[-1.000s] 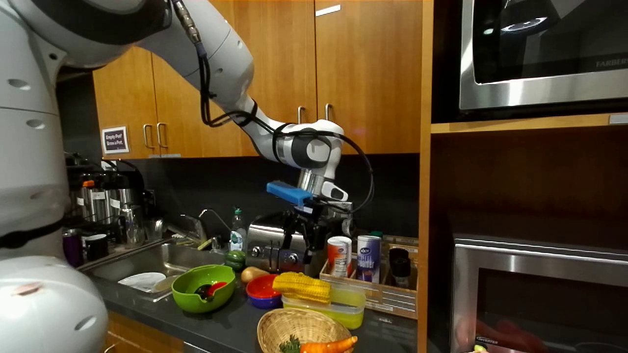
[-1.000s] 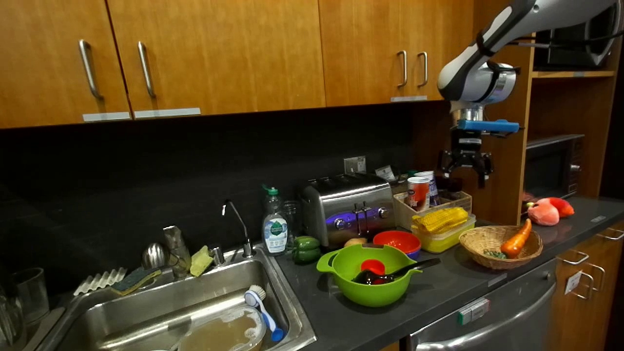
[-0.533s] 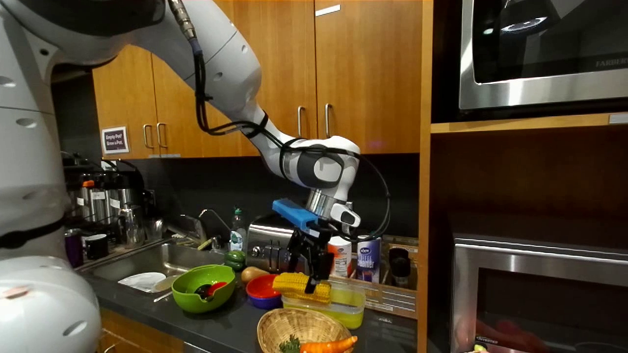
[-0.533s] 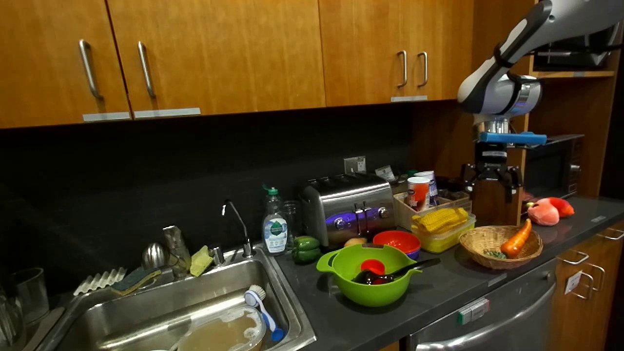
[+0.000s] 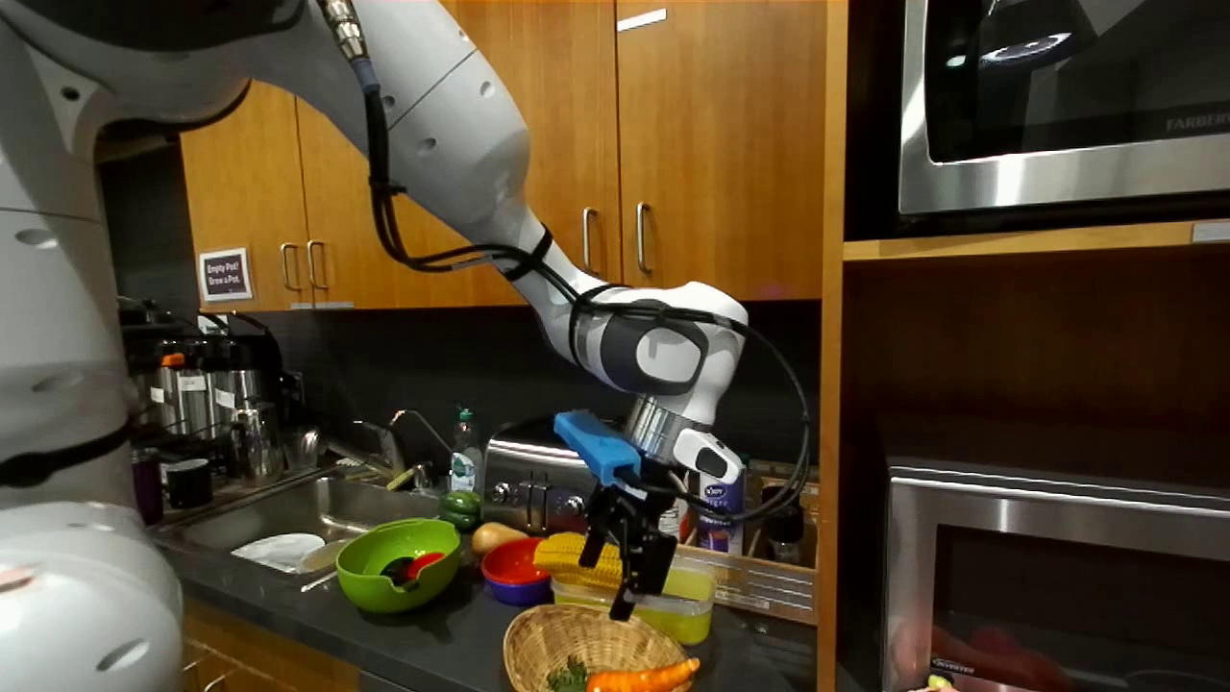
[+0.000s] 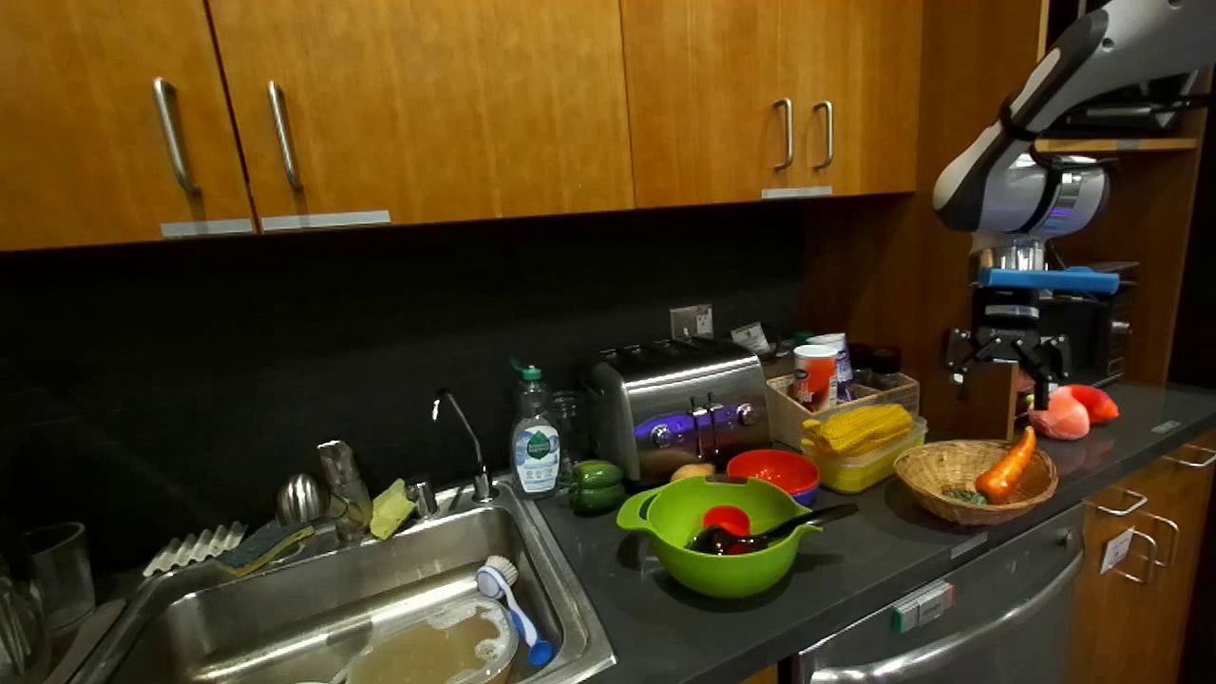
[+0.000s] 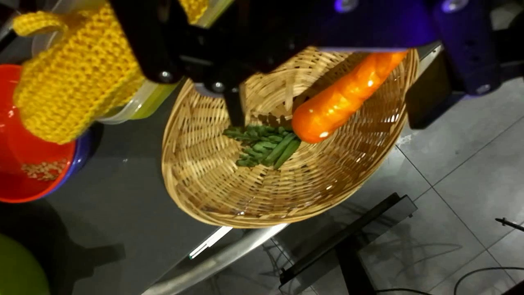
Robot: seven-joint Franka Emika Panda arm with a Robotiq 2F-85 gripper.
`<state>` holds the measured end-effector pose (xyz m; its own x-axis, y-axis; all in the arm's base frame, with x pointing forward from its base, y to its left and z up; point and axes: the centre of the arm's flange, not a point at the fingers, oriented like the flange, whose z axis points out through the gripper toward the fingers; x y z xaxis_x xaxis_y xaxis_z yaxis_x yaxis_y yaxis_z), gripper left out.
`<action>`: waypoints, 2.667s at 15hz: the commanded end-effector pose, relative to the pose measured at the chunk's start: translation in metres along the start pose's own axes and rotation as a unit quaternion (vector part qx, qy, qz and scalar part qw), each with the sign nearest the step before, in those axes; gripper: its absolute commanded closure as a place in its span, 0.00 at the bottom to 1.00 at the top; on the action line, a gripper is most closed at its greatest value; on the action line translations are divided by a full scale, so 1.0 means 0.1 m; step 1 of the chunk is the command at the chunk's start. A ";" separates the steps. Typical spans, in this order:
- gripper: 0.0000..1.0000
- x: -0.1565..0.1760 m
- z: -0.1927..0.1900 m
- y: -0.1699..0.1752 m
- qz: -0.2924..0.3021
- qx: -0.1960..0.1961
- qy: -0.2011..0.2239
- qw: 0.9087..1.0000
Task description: Put the carrot in the red bowl
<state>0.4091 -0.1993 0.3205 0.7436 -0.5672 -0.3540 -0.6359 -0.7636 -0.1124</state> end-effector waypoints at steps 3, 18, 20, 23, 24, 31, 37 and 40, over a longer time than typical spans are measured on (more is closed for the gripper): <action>0.00 0.09 -0.01 0.18 0.031 0.029 -0.001 0.999; 0.00 0.36 0.20 0.39 0.087 0.062 -0.033 0.994; 0.00 0.35 0.21 0.47 0.096 0.062 -0.033 0.993; 0.00 0.36 0.20 0.64 0.111 0.069 -0.034 0.991; 0.00 0.37 0.19 0.68 0.114 0.071 -0.034 0.990; 0.00 0.58 0.28 0.71 0.126 0.072 -0.044 0.988; 0.00 0.70 0.33 0.67 0.128 0.068 -0.054 0.988; 0.14 0.70 0.33 0.66 0.127 0.066 -0.052 0.988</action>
<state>0.4059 -0.2784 0.2566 0.5398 -0.6989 -0.4693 -0.8217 -0.5586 -0.1132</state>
